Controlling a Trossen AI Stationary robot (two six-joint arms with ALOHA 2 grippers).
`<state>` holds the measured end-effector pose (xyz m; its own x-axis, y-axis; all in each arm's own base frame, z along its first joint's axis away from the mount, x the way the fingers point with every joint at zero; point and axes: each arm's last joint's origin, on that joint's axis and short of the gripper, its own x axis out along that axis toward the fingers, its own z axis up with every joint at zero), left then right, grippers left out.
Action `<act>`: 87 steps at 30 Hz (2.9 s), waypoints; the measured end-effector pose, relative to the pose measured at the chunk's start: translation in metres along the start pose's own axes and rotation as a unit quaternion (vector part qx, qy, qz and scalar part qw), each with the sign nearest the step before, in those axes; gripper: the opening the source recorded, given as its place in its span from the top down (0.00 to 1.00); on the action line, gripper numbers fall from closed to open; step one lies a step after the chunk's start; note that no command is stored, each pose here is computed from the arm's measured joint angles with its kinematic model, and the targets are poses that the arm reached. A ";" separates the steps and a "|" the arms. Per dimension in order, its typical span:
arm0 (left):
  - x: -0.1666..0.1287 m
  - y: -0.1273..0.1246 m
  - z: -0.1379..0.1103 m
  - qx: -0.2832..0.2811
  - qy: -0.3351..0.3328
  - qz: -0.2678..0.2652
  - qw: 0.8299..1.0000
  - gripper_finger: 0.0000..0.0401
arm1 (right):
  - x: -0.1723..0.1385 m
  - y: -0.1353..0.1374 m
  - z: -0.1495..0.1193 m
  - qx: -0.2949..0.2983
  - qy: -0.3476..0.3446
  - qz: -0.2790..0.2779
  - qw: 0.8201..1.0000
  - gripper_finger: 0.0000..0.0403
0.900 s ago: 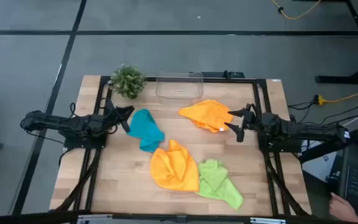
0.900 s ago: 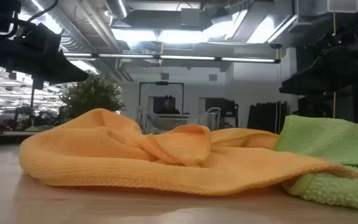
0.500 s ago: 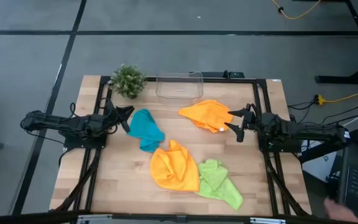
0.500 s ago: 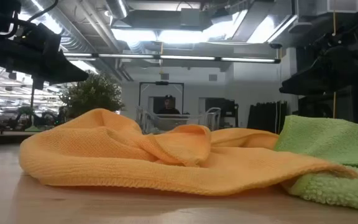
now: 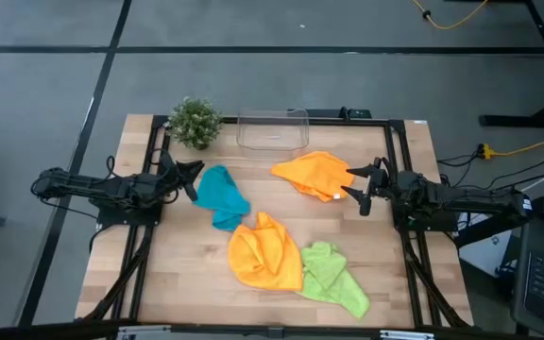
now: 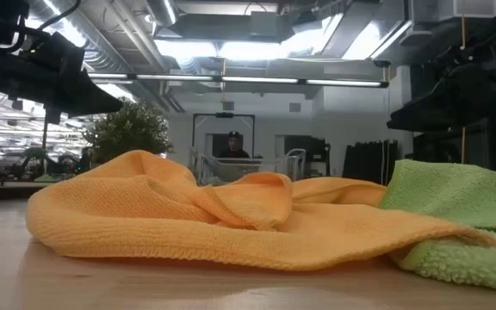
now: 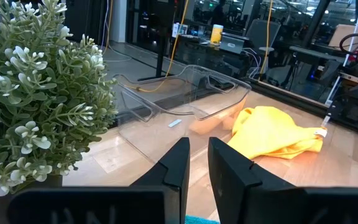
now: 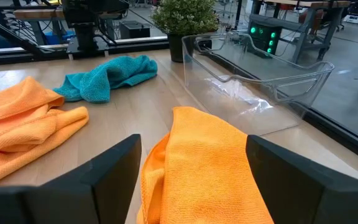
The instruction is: Fold microfiber towels
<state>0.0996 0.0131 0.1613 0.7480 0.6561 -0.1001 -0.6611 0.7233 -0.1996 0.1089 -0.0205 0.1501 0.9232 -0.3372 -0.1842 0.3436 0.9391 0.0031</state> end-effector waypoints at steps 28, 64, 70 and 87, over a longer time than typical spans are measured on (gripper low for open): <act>0.000 0.000 0.000 0.000 0.000 0.000 1.000 0.87 | 0.000 0.000 0.000 0.000 0.000 0.000 1.000 0.27; 0.000 -0.001 0.004 -0.161 -0.015 -0.003 0.987 0.87 | -0.001 0.005 0.013 0.382 -0.033 0.096 0.918 0.27; -0.001 -0.003 0.013 -0.297 -0.049 -0.023 0.953 0.87 | -0.011 0.012 0.048 0.417 -0.076 0.230 0.876 0.27; -0.002 -0.005 0.020 -0.326 -0.067 -0.048 0.942 0.87 | 0.000 0.030 0.142 0.152 0.188 0.103 0.965 0.27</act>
<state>0.1003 0.0127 0.1818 0.7595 0.6474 0.0645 -0.3816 0.5236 -0.7617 0.1441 -0.0014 0.2900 0.8696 -0.0435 -0.4918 0.2459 0.9020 0.3549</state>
